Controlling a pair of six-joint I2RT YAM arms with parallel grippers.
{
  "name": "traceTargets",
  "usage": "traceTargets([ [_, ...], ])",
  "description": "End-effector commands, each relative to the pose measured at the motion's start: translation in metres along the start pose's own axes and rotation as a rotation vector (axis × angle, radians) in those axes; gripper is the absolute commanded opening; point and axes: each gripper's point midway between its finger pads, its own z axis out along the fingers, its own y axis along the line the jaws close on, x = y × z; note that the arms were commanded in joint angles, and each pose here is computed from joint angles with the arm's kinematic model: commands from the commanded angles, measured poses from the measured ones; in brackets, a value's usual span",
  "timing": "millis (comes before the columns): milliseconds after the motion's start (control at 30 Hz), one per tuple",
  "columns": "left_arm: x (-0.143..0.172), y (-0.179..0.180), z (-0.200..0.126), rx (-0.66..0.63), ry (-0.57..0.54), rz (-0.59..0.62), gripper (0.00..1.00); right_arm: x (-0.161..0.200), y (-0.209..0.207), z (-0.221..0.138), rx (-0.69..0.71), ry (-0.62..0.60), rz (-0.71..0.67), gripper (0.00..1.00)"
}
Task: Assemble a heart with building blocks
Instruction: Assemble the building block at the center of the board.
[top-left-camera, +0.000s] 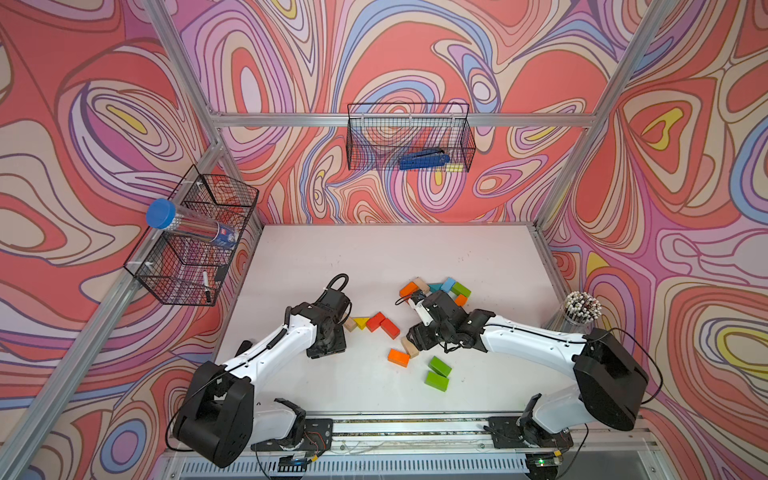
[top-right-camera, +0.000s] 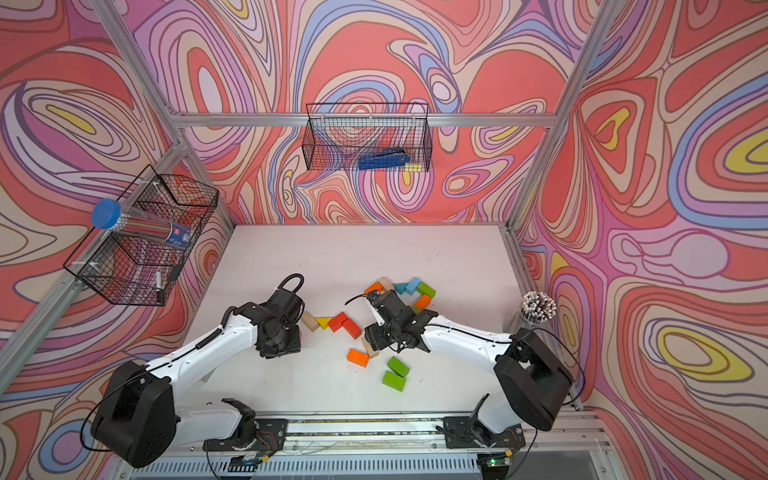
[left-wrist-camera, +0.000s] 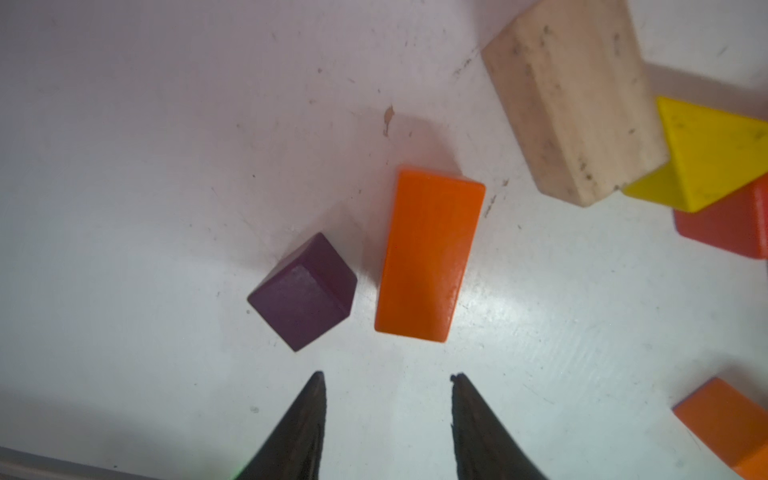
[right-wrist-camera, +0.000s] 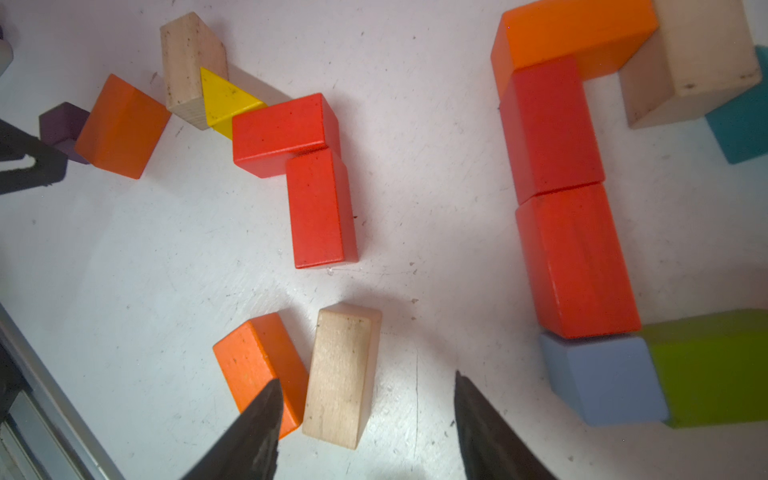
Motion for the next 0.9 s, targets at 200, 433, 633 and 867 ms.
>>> traceTargets([
  [200, 0.016, -0.011, 0.027, 0.015, 0.045, -0.120, 0.51, -0.006, 0.002, 0.001, -0.014, -0.009, -0.002, 0.66],
  [433, 0.000, -0.007, 0.033, -0.001, 0.009, -0.163, 0.37, -0.001, -0.002, 0.000, 0.002, -0.006, 0.001, 0.66],
  [633, -0.009, -0.003, 0.037, 0.007, 0.005, -0.204, 0.28, 0.002, -0.005, 0.000, 0.016, -0.004, 0.002, 0.66],
  [867, -0.013, 0.009, 0.035, -0.012, -0.007, -0.237, 0.25, 0.005, -0.007, 0.000, 0.022, -0.002, 0.002, 0.66],
])
